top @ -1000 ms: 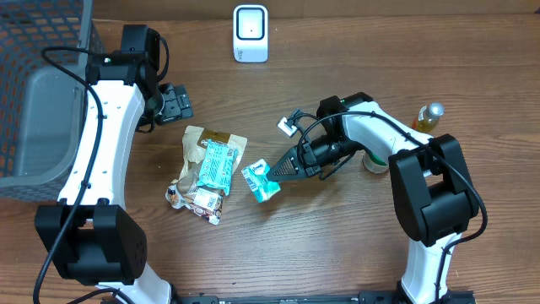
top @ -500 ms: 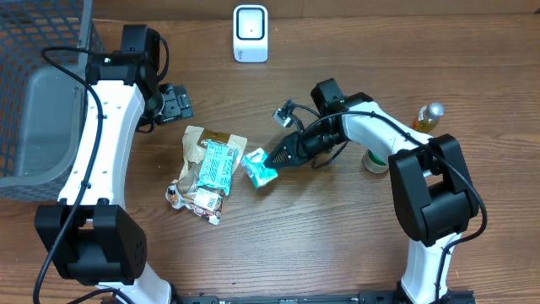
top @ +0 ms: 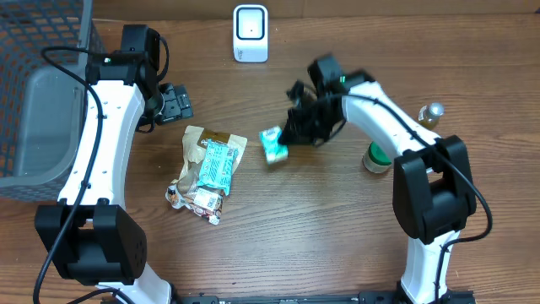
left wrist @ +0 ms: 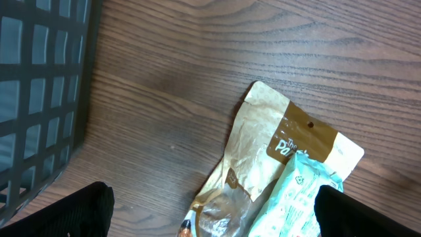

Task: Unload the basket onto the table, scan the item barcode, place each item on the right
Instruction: 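Carry the Kleenex pack up to the white scanner, then bring the pack back right and lower it near the jar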

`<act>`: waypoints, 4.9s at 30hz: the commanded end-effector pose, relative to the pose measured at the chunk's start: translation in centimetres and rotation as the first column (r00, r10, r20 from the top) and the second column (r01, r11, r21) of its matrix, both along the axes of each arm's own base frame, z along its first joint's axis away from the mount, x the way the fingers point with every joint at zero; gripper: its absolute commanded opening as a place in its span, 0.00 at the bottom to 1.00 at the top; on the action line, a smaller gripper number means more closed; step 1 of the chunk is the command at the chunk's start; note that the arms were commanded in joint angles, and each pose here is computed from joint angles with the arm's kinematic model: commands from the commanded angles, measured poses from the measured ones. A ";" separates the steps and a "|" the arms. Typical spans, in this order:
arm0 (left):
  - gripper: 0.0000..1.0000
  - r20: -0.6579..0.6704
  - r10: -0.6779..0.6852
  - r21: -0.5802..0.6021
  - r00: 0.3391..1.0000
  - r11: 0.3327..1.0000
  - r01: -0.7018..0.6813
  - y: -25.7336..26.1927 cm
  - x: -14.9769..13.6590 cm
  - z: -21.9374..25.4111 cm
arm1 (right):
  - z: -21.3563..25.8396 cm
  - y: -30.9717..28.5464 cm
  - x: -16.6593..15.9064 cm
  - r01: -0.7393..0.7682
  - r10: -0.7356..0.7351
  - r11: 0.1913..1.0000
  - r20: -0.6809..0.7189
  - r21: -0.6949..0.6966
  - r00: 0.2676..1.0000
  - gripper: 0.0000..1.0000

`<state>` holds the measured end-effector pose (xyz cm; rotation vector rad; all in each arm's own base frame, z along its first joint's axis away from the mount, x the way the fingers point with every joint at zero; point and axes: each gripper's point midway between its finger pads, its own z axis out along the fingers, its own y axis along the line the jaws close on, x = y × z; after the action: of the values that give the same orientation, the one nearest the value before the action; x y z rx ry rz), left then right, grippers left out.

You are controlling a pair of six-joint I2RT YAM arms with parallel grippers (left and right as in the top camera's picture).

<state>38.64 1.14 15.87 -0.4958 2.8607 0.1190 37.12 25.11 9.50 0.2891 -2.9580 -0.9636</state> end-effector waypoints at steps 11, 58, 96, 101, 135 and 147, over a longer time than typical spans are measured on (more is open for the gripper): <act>1.00 0.015 -0.016 0.015 1.000 1.000 0.015 -0.1 0.4 0.5 | 18.1 -2.4 8.0 0.189 -0.098 0.974 0.513 -0.128 0.853 0.04; 1.00 0.015 -0.016 0.015 1.000 1.000 0.015 -0.1 0.4 0.5 | 2.6 7.8 15.1 0.114 0.063 0.959 0.591 -0.258 0.804 0.44; 1.00 0.015 -0.016 0.015 1.000 1.000 0.015 -0.1 0.4 0.5 | -9.6 12.7 15.3 0.096 0.185 0.942 0.736 -0.322 0.652 0.43; 1.00 0.015 -0.016 0.015 1.000 1.000 0.015 -0.1 0.4 0.5 | -10.8 10.0 12.8 0.108 0.179 0.909 0.611 -0.402 0.771 0.33; 1.00 0.016 -0.016 0.015 1.000 1.000 0.015 -0.1 0.4 0.5 | 11.1 6.2 13.1 0.040 -0.146 0.960 0.374 0.279 0.916 0.04; 1.00 0.016 -0.016 0.015 1.000 1.000 0.015 -0.1 0.4 0.5 | 11.2 7.4 19.3 0.116 -0.324 0.890 0.431 0.441 0.842 0.05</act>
<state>38.65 1.14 15.87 -0.4958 2.8604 0.1189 55.94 31.53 21.74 0.3084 -3.3130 -1.7426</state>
